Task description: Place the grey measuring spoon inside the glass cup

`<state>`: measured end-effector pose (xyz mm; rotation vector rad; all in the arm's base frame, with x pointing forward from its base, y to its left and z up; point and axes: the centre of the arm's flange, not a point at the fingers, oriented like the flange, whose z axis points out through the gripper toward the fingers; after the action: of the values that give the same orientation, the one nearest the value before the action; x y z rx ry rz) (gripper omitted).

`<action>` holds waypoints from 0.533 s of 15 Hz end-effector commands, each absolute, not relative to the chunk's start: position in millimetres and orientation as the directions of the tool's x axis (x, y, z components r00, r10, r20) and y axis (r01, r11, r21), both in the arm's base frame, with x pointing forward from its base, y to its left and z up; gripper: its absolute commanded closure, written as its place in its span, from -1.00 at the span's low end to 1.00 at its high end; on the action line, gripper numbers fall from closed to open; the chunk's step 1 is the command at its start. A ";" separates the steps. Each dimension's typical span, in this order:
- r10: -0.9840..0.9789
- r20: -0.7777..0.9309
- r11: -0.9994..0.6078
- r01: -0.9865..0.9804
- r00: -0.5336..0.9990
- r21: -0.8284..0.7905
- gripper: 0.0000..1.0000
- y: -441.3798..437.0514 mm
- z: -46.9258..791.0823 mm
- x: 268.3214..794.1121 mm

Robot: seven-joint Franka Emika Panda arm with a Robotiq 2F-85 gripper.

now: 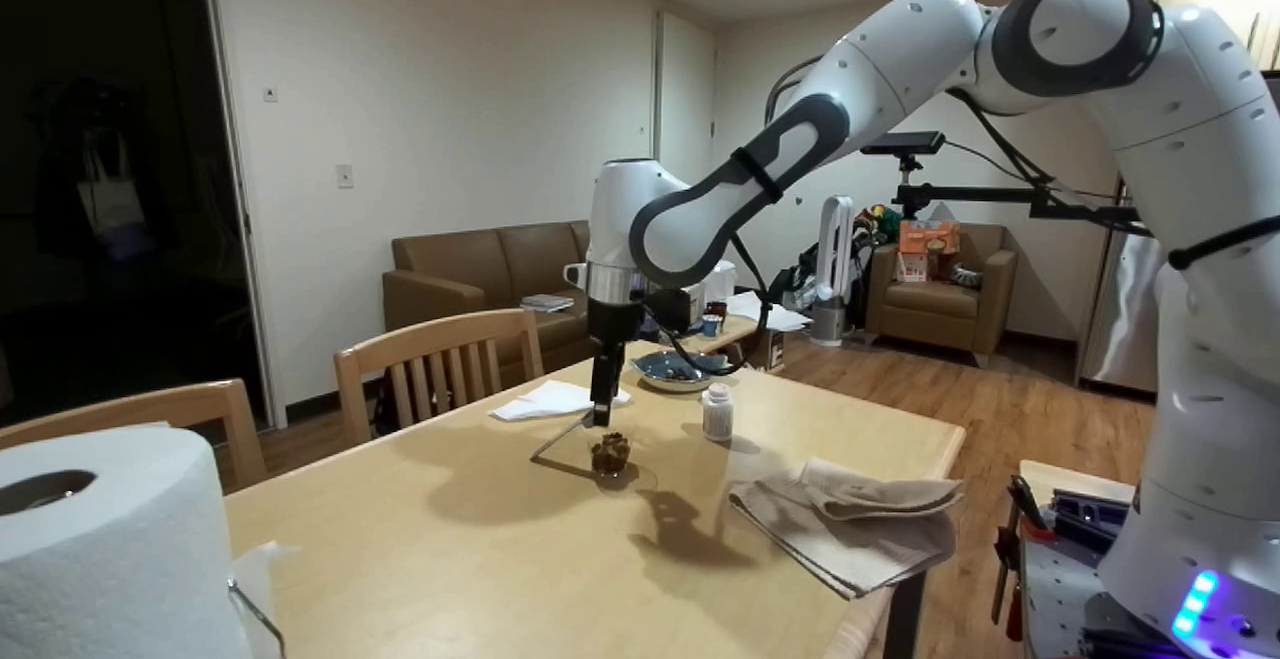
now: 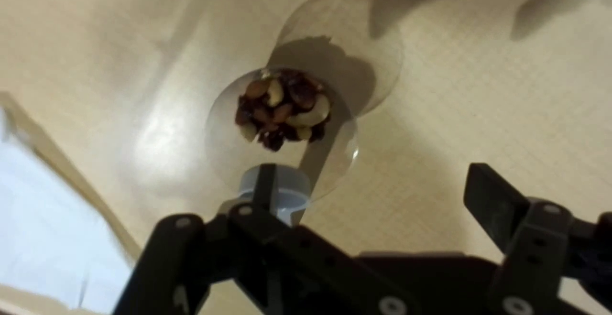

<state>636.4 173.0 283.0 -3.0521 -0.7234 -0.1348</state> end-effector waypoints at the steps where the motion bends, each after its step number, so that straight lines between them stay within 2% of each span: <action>1: 0.391 -0.029 -0.914 0.384 0.920 -0.131 -1.00 177.8 278.4 626.1; 4: 0.366 -0.068 -0.917 0.347 0.928 -0.197 -1.00 182.5 274.0 619.3; 5: 0.376 -0.053 -0.919 0.366 0.925 -0.145 -1.00 185.3 271.1 616.0; 8: 0.376 -0.054 -0.919 0.365 0.925 -0.148 -1.00 186.1 270.7 615.6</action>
<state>615.6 186.1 270.7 -2.9493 -0.5698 0.1231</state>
